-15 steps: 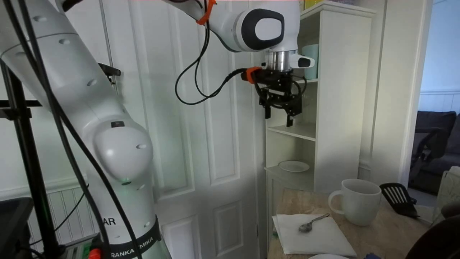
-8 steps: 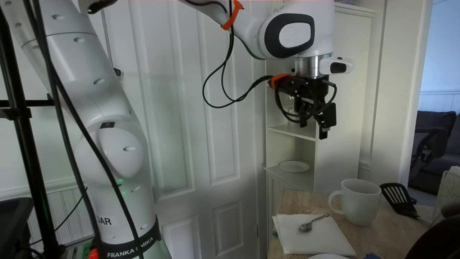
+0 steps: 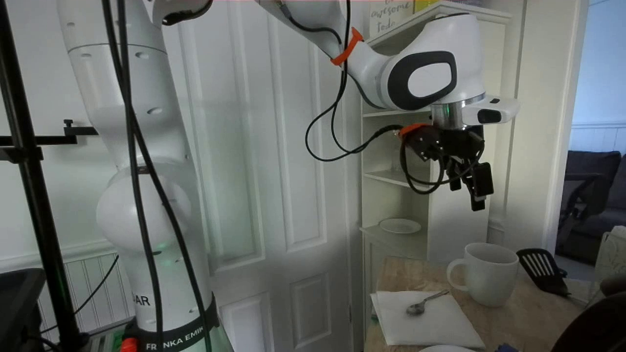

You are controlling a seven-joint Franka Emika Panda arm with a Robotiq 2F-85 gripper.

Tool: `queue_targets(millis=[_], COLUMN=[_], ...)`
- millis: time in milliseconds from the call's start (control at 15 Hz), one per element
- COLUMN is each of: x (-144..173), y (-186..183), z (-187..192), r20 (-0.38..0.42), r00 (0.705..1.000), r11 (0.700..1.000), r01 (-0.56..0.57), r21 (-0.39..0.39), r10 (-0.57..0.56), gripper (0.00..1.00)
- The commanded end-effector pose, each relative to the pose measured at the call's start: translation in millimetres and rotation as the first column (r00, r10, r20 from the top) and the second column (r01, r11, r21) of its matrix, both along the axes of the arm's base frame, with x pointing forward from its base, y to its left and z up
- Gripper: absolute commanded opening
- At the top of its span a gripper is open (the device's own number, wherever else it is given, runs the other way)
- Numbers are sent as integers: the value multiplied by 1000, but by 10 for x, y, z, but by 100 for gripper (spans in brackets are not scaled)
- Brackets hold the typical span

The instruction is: Put the white cup on the bottom shelf

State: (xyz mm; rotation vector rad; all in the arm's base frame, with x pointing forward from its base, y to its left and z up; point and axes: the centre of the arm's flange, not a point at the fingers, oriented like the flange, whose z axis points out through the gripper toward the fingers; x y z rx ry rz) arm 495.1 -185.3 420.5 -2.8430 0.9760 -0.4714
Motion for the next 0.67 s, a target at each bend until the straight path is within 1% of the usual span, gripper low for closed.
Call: queue_targets(millis=[0, 133, 333, 600], x=[152, 154, 174, 163], y=[-181, -254, -352, -482], z=[-102, -172, -318, -491], r20=[-5, -12, -34, -54], r00=[999, 1000, 999, 998], r11=[999, 999, 998, 996], r01=[45, 15, -13, -21], r21=[-30, -35, -67, -89], r10=[-45, -15, 11, 16], gripper=[100, 100, 100, 100])
